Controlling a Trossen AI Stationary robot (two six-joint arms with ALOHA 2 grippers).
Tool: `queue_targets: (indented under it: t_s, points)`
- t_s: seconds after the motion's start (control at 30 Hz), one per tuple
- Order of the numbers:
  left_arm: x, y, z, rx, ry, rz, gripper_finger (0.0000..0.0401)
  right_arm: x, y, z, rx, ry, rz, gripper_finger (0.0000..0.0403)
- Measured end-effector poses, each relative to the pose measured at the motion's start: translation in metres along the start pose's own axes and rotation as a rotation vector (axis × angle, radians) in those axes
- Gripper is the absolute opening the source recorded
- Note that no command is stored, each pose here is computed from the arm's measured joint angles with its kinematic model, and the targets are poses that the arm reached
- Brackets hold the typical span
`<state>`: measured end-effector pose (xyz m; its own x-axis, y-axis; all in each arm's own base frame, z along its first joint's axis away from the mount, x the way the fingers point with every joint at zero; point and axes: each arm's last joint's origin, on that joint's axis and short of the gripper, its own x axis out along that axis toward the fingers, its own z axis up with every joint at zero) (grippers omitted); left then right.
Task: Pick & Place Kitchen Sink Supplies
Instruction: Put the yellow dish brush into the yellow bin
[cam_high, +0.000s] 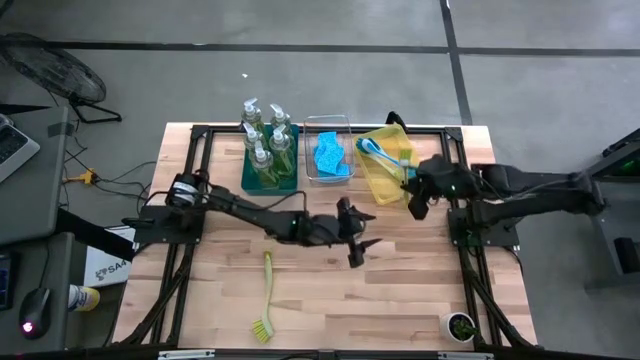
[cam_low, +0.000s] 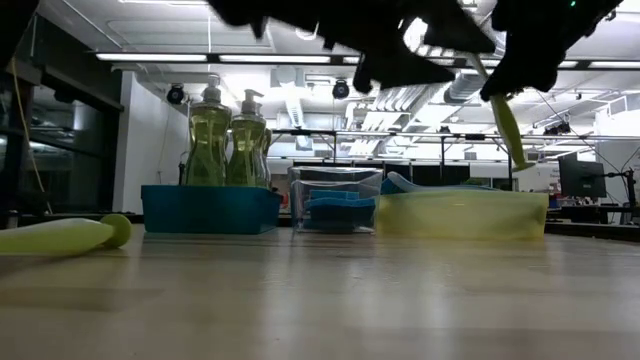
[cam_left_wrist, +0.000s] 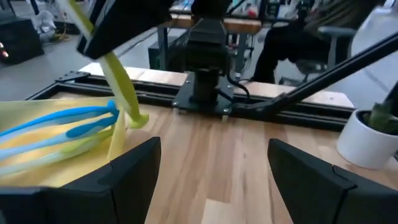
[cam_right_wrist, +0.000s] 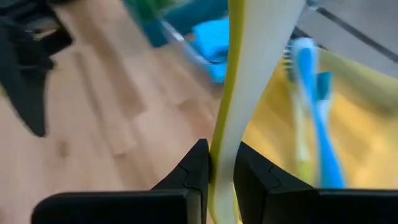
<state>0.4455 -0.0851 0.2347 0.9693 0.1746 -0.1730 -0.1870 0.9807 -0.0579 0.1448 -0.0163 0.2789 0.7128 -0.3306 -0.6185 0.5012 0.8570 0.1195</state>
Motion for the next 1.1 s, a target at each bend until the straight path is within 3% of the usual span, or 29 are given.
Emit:
queue_targets:
  t_s: [0.23, 0.43, 0.6, 0.9, 1.1]
  points:
    - [-0.007, 0.021, -0.031, -0.041, -0.102, -0.015, 0.0291, 0.008, -0.033, 0.009, -0.006, 0.018, -0.121, 0.0040]
    - [-0.024, 0.030, -0.056, -0.053, -0.180, 0.003, 0.0291, 0.023, -0.050, 0.017, -0.022, 0.047, -0.095, 0.0040]
    - [-0.034, 0.032, -0.071, -0.066, -0.180, -0.026, 0.0291, 0.045, -0.061, 0.028, -0.035, 0.201, -0.112, 0.0040]
    - [-0.038, 0.025, -0.077, -0.062, -0.148, -0.061, 0.0291, 0.063, -0.070, 0.090, -0.055, 0.570, -0.177, 0.0040]
    - [-0.037, 0.024, -0.083, -0.065, -0.088, -0.080, 0.0291, 0.075, -0.077, 0.114, -0.002, 0.840, -0.255, 0.0040]
